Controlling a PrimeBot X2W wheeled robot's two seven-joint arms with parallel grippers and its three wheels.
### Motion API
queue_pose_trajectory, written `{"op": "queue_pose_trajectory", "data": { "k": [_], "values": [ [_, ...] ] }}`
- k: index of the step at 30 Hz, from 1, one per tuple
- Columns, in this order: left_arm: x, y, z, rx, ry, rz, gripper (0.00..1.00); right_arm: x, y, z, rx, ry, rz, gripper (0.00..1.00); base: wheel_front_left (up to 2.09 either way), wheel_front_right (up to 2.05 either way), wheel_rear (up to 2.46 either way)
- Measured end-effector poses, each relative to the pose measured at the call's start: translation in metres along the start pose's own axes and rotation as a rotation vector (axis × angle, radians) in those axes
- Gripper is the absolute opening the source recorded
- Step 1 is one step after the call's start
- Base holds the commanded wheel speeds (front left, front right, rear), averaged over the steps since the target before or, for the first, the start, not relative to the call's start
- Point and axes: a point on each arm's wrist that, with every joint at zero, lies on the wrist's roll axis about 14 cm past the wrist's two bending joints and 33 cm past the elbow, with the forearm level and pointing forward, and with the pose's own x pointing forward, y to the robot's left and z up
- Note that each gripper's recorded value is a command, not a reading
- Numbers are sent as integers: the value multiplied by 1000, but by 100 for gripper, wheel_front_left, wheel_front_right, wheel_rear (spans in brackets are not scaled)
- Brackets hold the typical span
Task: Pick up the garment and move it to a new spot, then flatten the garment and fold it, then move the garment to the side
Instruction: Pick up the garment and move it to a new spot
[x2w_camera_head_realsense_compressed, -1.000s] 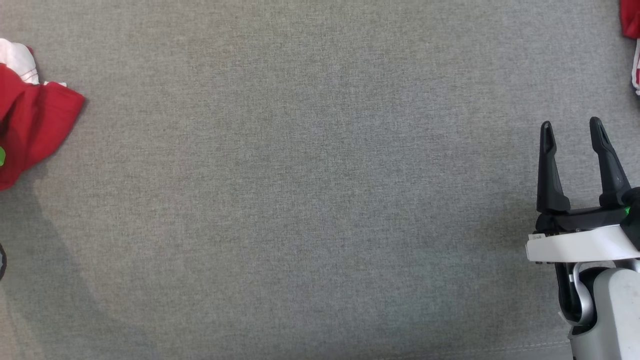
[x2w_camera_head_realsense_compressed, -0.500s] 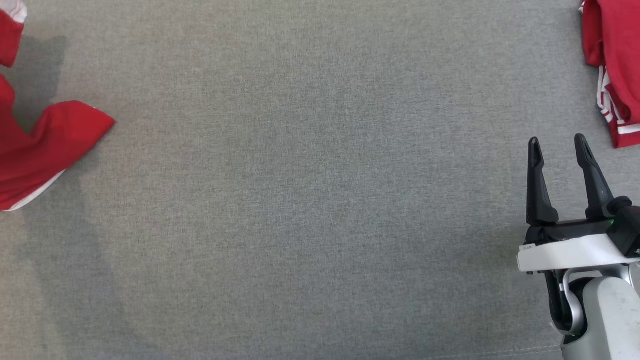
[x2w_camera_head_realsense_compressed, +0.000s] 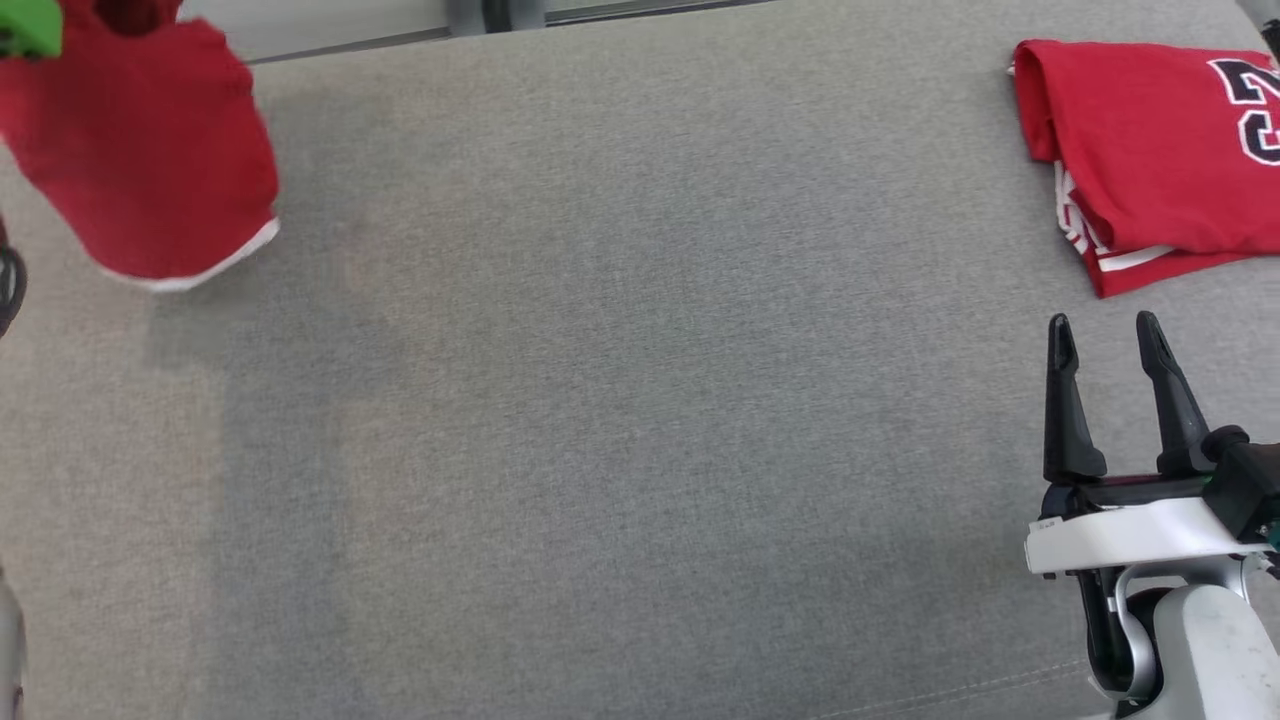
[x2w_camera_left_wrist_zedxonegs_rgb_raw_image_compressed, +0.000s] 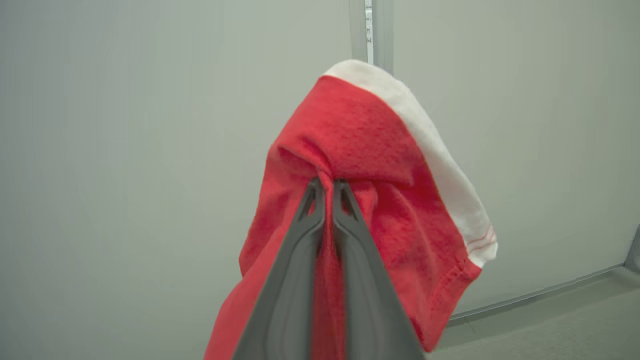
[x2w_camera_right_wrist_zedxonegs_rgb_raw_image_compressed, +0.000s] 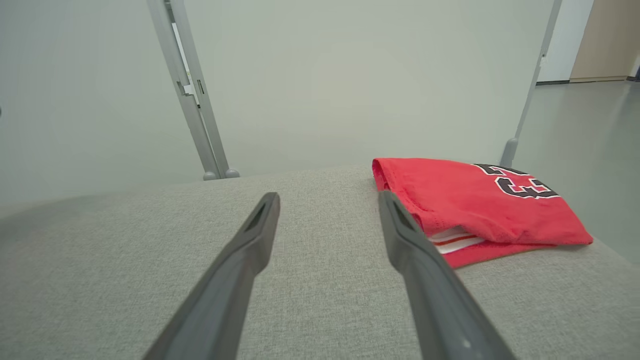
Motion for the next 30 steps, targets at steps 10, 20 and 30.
{"op": "queue_pose_trajectory", "data": {
  "k": [10, 20, 30],
  "values": [
    [30, -146, 70, -117, -177, -292, 0, -29, -34, 21, -3, -40, -116, 100, 0, 0, 0],
    [10, -230, 18, -270, -92, -424, 0, -43, -51, 23, -8, -34, -177, 100, 0, 0, 0],
    [-71, -210, -116, -374, 215, -286, 0, -31, -29, 13, 19, -18, -111, 100, 0, 0, 0]
  ]
}}
